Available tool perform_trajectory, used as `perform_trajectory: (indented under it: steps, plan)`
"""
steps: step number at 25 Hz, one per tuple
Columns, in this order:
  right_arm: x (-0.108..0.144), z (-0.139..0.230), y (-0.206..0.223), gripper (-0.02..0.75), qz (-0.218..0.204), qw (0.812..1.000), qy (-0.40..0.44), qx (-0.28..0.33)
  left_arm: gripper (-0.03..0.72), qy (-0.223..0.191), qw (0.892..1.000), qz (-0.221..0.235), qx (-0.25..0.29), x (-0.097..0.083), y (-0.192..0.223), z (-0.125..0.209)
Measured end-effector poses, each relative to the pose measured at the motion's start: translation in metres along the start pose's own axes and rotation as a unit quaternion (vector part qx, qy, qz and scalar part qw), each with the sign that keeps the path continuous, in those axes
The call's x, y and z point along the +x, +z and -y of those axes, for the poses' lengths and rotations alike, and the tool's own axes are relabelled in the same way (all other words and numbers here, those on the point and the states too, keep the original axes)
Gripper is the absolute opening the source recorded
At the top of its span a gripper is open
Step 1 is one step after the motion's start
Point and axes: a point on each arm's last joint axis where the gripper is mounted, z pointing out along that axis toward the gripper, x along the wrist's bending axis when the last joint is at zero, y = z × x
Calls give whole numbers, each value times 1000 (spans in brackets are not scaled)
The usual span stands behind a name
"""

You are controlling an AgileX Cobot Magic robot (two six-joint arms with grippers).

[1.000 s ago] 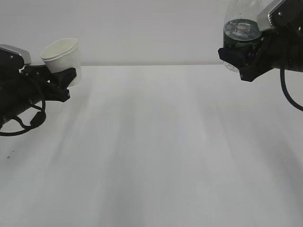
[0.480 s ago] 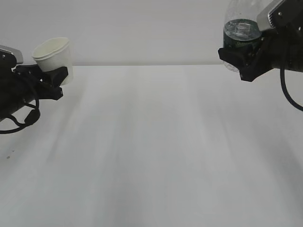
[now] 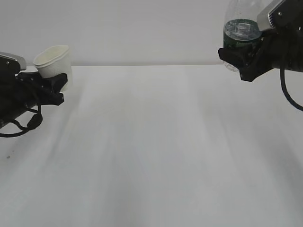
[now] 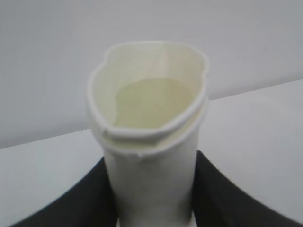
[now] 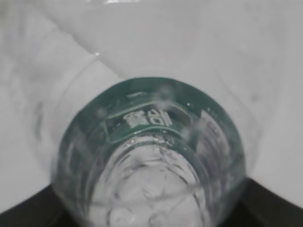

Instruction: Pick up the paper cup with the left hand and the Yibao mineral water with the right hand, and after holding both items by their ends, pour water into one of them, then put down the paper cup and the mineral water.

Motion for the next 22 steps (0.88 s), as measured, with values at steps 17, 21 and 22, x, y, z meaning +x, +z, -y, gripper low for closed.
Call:
perform_trajectory:
  steps: [17,21,22]
  plan:
    - [0,0,0,463,1,1000,0,1,321,-8,999,-11,33,2,2,27]
    - [0,1,0,463,2,1000,0,3,321,-2,999,-21,34,4,2,29]
    - [0,1,0,463,2,1000,0,3,321,0,999,-22,35,4,2,30]
